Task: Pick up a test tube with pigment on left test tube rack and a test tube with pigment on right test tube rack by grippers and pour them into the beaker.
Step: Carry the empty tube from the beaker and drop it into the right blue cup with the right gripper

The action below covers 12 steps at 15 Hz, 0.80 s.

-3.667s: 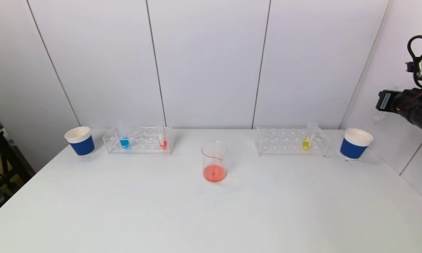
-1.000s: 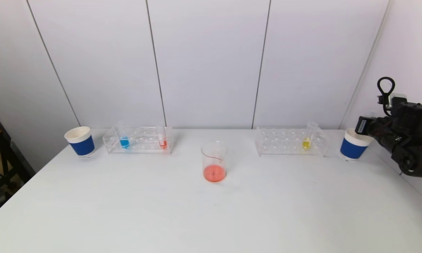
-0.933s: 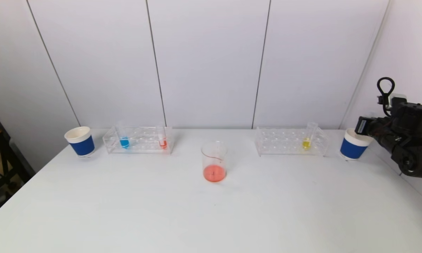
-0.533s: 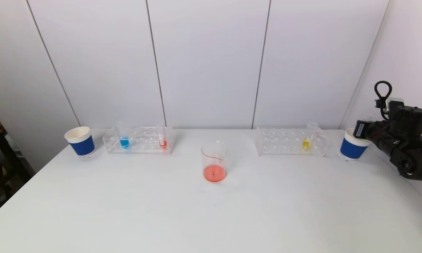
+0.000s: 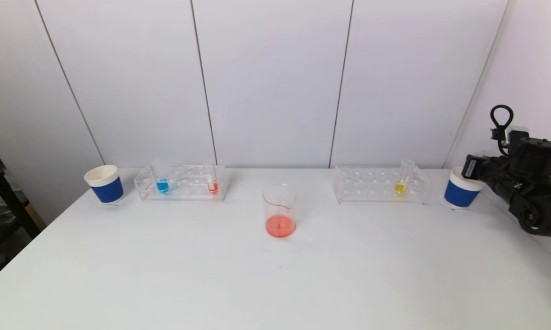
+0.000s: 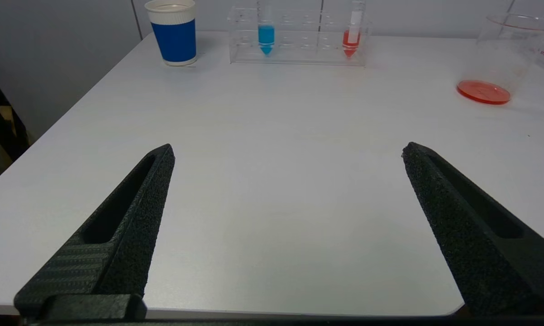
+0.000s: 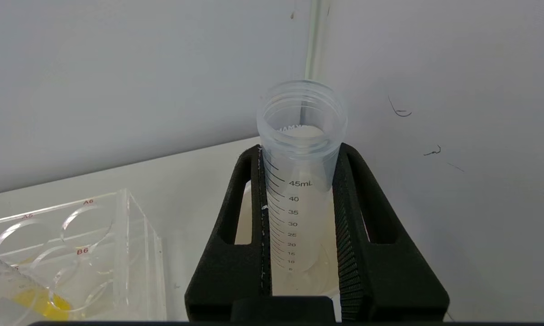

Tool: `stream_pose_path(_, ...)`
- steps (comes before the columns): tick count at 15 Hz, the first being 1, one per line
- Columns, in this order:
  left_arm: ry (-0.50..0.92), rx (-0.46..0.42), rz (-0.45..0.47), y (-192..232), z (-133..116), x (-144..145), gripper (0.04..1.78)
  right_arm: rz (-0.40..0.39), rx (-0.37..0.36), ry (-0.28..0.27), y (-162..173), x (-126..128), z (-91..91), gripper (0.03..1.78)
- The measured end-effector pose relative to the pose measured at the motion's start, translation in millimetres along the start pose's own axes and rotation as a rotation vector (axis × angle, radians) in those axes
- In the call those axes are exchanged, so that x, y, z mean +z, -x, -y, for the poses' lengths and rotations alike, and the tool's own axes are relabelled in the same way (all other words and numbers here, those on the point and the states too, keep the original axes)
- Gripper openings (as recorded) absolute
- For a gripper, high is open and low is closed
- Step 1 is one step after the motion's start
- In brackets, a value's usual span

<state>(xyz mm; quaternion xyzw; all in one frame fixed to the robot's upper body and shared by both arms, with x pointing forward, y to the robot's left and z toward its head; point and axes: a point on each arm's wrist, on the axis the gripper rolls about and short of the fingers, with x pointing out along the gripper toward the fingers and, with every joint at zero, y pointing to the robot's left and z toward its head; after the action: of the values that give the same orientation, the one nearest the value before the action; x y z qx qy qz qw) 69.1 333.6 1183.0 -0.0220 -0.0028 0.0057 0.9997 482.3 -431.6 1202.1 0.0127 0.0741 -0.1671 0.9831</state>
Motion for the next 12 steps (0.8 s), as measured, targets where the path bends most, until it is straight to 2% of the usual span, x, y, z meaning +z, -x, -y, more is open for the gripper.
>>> stream_pose_path(12,0.0,0.0,0.0,0.0,0.0,0.0,1.76,-0.006,0.001,0.001,0.6,-1.4,0.1,0.47)
